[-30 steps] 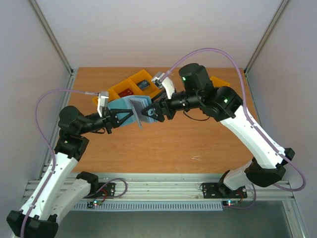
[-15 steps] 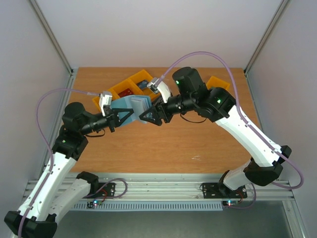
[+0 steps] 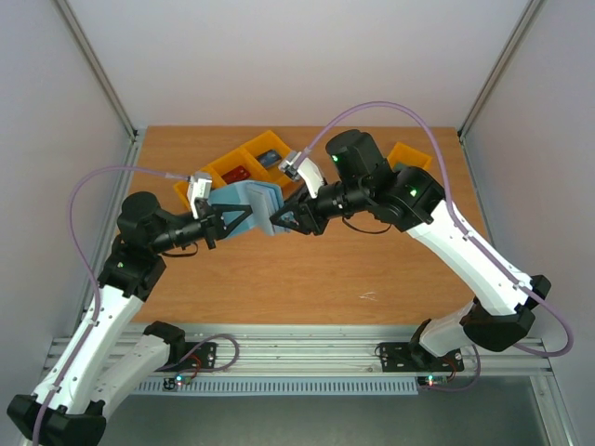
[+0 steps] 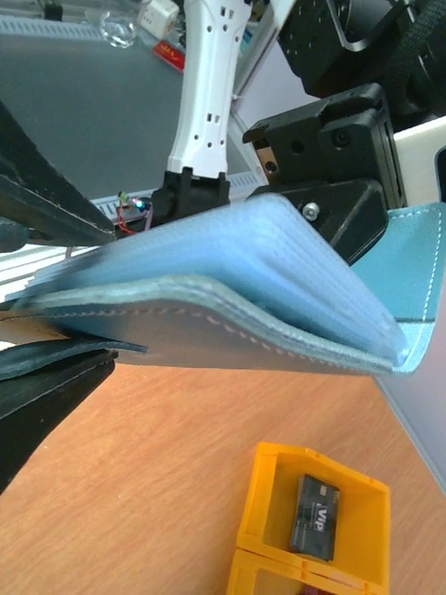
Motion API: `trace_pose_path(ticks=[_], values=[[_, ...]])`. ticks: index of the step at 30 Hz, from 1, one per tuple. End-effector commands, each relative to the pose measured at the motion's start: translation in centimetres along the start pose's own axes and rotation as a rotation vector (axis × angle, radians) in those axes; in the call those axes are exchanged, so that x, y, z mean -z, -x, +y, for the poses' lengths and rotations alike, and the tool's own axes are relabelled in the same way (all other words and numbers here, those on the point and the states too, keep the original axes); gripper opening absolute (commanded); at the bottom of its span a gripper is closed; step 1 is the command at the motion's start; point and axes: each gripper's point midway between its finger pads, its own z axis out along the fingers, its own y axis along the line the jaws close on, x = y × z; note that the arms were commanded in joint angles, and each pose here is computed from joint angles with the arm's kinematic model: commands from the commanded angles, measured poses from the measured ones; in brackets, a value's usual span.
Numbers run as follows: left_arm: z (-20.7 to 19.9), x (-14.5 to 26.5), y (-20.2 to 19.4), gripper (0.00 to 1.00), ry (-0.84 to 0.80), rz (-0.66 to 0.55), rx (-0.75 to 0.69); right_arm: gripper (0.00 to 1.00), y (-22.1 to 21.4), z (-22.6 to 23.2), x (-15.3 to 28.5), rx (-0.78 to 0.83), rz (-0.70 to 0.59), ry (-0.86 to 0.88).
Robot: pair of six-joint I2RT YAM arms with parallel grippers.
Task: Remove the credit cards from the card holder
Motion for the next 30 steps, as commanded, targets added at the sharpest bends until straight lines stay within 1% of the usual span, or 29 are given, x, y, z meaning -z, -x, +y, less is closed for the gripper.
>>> trace_pose_path(ticks=[1,3,5,13,14,16,17,18,19,20,22,23,24,28,30], values=[[-1.1,0.1,1.5,0.00,-0.035,-0.050,-0.043,0.27,0.3,-0.4,0.1,-0.006,-0.027,-0.031],[-1.4,0.1,1.5,0.00,-0.050,-0.047,-0.045,0.21,0.6,-1.1,-0.2,-0.017,-0.040,-0.065],[-1.7,0.1,1.4,0.00,-0.065,-0.045,-0.052,0.19,0.9,-1.5,-0.6,-0.033,-0.052,-0.077],[-1.9,0.0,1.2,0.00,-0.082,-0.040,-0.056,0.22,1.6,-3.1,-2.5,-0.071,-0.047,-0.129],[-2.0,0.0,1.2,0.00,-0.087,-0.041,-0.059,0.19,1.7,-3.3,-2.7,-0.075,-0.045,-0.133],[-2.3,0.0,1.0,0.00,-0.105,-0.034,-0.063,0.08,1.7,-3.3,-2.8,-0.082,-0.044,-0.134],[-2.7,0.1,1.3,0.10,-0.124,-0.048,-0.086,0.02,1.7,-3.4,-2.8,-0.085,-0.047,-0.139],[-2.9,0.2,1.3,0.20,-0.134,-0.051,-0.091,0.01,1.8,-3.6,-2.7,-0.088,-0.054,-0.150],[-2.9,0.2,1.3,0.47,-0.139,-0.052,-0.094,0.01,1.8,-3.7,-2.6,-0.092,-0.058,-0.162],[-2.9,0.2,1.3,0.61,-0.141,-0.053,-0.095,0.01,1.8,-3.9,-2.5,-0.099,-0.060,-0.173],[-2.9,0.2,1.3,0.85,-0.139,-0.056,-0.094,0.01,1.7,-3.9,-2.6,-0.115,-0.054,-0.176],[-2.8,0.1,1.3,0.94,-0.137,-0.057,-0.092,0.01,1.6,-3.7,-2.8,-0.113,-0.049,-0.168],[-2.6,0.1,1.4,0.99,-0.131,-0.063,-0.091,0.01,1.6,-3.4,-3.0,-0.103,-0.043,-0.162],[-1.2,-0.3,2.0,0.99,-0.069,-0.092,-0.046,0.01,1.5,-2.1,-3.8,-0.056,-0.016,-0.143],[0.1,-0.4,2.2,0.99,-0.004,-0.105,-0.017,0.01,1.7,-1.3,-3.9,-0.026,-0.016,-0.138]])
